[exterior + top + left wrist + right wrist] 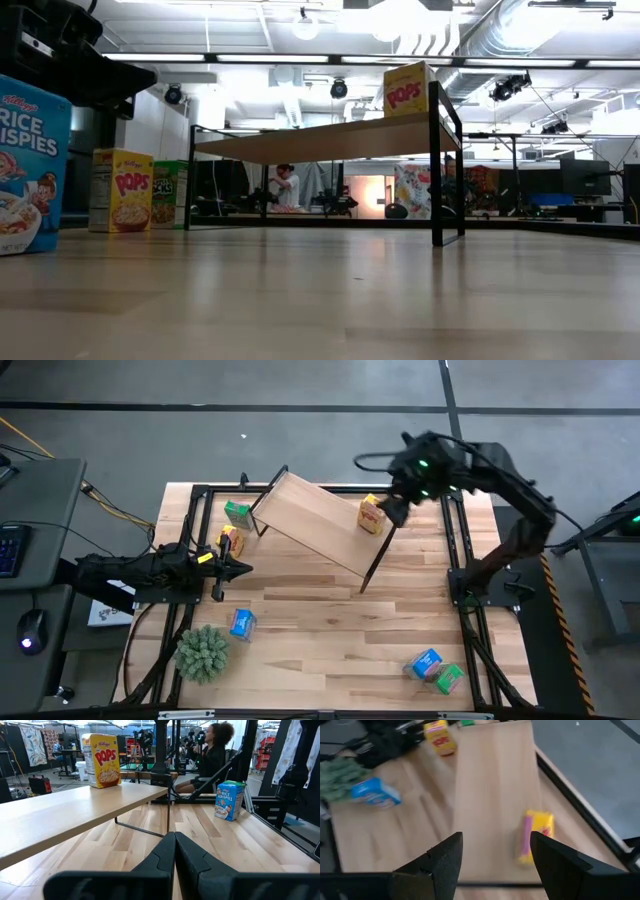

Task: Stack cereal on shelf
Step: Put the yellow cereal box on the shelf aligned with the other yellow cereal box

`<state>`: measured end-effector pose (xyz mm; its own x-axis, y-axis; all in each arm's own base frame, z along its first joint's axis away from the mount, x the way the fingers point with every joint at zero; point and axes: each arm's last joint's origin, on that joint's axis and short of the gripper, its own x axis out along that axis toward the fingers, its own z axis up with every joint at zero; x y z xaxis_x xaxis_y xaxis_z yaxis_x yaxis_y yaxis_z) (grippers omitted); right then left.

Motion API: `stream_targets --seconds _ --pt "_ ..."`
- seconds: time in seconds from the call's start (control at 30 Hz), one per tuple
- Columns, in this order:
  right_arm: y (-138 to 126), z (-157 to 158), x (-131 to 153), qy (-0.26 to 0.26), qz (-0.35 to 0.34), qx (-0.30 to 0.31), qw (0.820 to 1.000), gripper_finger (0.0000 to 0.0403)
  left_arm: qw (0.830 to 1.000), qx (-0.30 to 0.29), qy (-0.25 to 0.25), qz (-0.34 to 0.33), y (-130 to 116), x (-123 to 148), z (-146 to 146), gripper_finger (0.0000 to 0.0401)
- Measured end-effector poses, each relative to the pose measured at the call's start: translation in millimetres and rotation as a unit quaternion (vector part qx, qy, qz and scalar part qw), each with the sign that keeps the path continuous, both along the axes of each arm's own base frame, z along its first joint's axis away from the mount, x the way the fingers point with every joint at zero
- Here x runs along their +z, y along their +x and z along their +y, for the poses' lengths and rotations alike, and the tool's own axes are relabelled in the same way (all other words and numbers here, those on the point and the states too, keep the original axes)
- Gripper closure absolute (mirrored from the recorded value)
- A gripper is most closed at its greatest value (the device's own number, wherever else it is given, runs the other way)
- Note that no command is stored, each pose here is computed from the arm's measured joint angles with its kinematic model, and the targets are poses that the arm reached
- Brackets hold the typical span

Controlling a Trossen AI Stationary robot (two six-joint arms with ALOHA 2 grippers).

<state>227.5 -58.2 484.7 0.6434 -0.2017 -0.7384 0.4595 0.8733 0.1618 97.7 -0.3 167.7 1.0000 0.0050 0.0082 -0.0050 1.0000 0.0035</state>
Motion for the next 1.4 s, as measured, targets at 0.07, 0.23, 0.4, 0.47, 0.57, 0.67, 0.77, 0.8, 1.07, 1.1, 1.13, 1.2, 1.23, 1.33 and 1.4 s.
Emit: stream_targets --seconds 0.07,0.23,0.4,0.47,0.57,0.67,0.77,0.8,1.07,1.1,1.13,1.2,1.23,1.33,1.4 --pt "-15.6 16.4 1.8 0.000 -0.010 -0.005 1.000 0.0178 1.000 0.000 0.000 0.000 0.0 0.0 0.0 0.0400" --pt "-53.5 56.7 -14.2 0.020 -0.048 -0.038 0.998 0.0178 1.000 0.000 0.000 0.000 0.0 0.0 0.0 0.0400" --pt "-64.8 90.6 -44.7 0.089 -0.174 -0.033 0.980 0.0178 1.000 0.000 0.000 0.000 0.0 0.0 0.0 0.0400" --pt "-59.2 102.0 -55.4 0.123 -0.235 -0.013 0.964 0.0178 1.000 0.000 0.000 0.000 0.0 0.0 0.0 0.0400" --pt "-46.6 115.2 -64.5 0.157 -0.323 0.019 0.933 0.0178 1.000 0.000 0.000 0.000 0.0 0.0 0.0 0.0400" --pt "-33.8 123.2 -70.6 0.162 -0.390 0.040 0.906 0.0178 1.000 0.000 0.000 0.000 0.0 0.0 0.0 0.0400" --pt "-25.6 124.4 -69.6 0.161 -0.431 0.054 0.886 0.0178 1.000 0.000 0.000 0.000 0.0 0.0 0.0 0.0400" --pt "-23.7 124.2 -68.7 0.161 -0.437 0.057 0.883 0.0178 1.000 0.000 0.000 0.000 0.0 0.0 0.0 0.0400" --pt "-20.3 125.4 -69.8 0.179 -0.437 0.056 0.880 0.0178 0.937 -0.060 -0.254 -0.231 -11.2 44.3 0.2 0.0400" --pt "-20.3 125.4 -69.8 0.179 -0.437 0.055 0.880 0.0178 0.919 -0.067 -0.275 -0.273 -15.5 51.5 0.9 0.0400" --pt "-20.3 125.3 -69.8 0.179 -0.437 0.054 0.880 0.0178 0.903 -0.070 -0.287 -0.312 -20.0 57.8 1.7 0.0400" --pt "-20.3 125.1 -69.8 0.177 -0.438 0.051 0.880 0.0178 0.876 -0.065 -0.291 -0.379 -28.7 67.6 3.3 0.0400" --pt "-20.3 125.1 -69.8 0.177 -0.438 0.050 0.880 0.0178 0.864 -0.061 -0.291 -0.407 -32.8 71.3 4.0 0.0400" --pt "-20.3 125.1 -69.8 0.177 -0.438 0.051 0.880 0.0178 0.839 -0.032 -0.302 -0.451 -39.9 79.8 6.6 0.0400" --pt "-20.3 125.1 -69.8 0.177 -0.438 0.051 0.880 0.0178 0.837 -0.006 -0.330 -0.437 -37.6 89.0 8.3 0.0397"
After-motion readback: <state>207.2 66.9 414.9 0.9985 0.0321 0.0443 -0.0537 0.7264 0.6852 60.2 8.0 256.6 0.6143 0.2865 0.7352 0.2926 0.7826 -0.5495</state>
